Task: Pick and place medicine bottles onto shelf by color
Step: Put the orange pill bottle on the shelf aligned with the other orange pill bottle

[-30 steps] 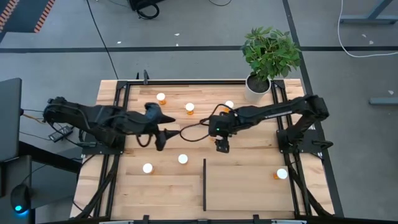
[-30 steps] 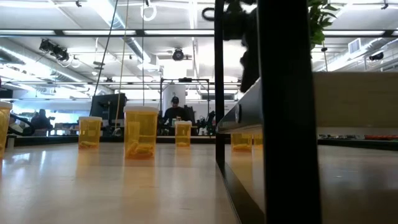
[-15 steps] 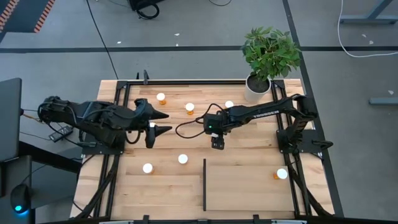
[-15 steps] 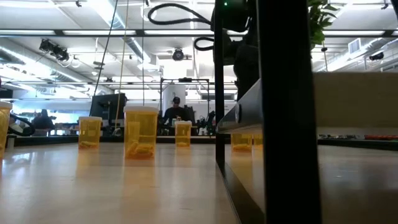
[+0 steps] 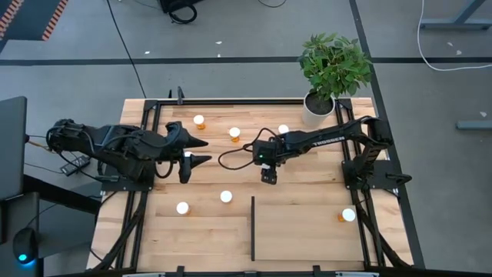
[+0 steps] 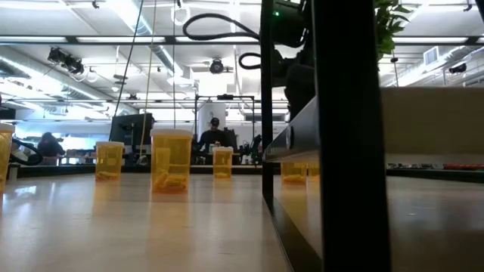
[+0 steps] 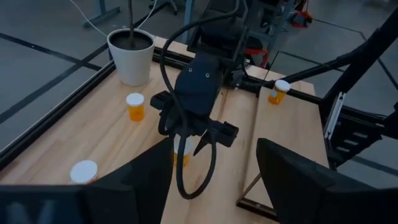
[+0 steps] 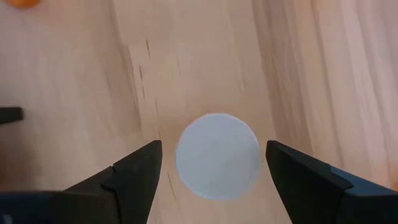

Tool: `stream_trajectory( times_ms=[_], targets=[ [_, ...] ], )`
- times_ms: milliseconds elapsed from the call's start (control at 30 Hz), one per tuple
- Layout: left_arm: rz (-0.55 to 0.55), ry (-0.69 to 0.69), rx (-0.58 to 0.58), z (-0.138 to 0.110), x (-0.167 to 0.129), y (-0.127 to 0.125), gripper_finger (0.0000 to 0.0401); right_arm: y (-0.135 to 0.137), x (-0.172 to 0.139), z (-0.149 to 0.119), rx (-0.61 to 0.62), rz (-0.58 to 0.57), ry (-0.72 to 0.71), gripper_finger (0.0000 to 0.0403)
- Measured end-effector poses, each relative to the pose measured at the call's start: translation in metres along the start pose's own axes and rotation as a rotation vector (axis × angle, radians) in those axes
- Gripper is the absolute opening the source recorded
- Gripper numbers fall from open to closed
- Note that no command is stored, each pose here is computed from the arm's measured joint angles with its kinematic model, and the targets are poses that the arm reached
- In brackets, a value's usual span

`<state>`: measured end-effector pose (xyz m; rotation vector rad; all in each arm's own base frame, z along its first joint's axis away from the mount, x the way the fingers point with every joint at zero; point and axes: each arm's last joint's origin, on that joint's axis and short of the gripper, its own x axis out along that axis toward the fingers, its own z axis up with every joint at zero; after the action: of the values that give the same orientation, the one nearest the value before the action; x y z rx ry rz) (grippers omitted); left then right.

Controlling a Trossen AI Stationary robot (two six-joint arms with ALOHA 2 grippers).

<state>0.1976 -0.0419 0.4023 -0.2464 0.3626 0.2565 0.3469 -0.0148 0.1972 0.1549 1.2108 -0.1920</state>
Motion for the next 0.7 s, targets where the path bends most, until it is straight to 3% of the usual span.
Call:
stream_trajectory(
  times_ms=[400,700],
  targets=[
    [0.000,-0.001,-0.021,0.000,0.000,0.000,0.0231,-0.001,0.013,-0.011,0.042,-0.002,-0.001,0.0293],
    [0.000,0.000,-0.026,0.000,0.000,0.000,0.0228,0.000,0.013,-0.008,0.048,0.004,-0.024,0.0251]
  ],
)
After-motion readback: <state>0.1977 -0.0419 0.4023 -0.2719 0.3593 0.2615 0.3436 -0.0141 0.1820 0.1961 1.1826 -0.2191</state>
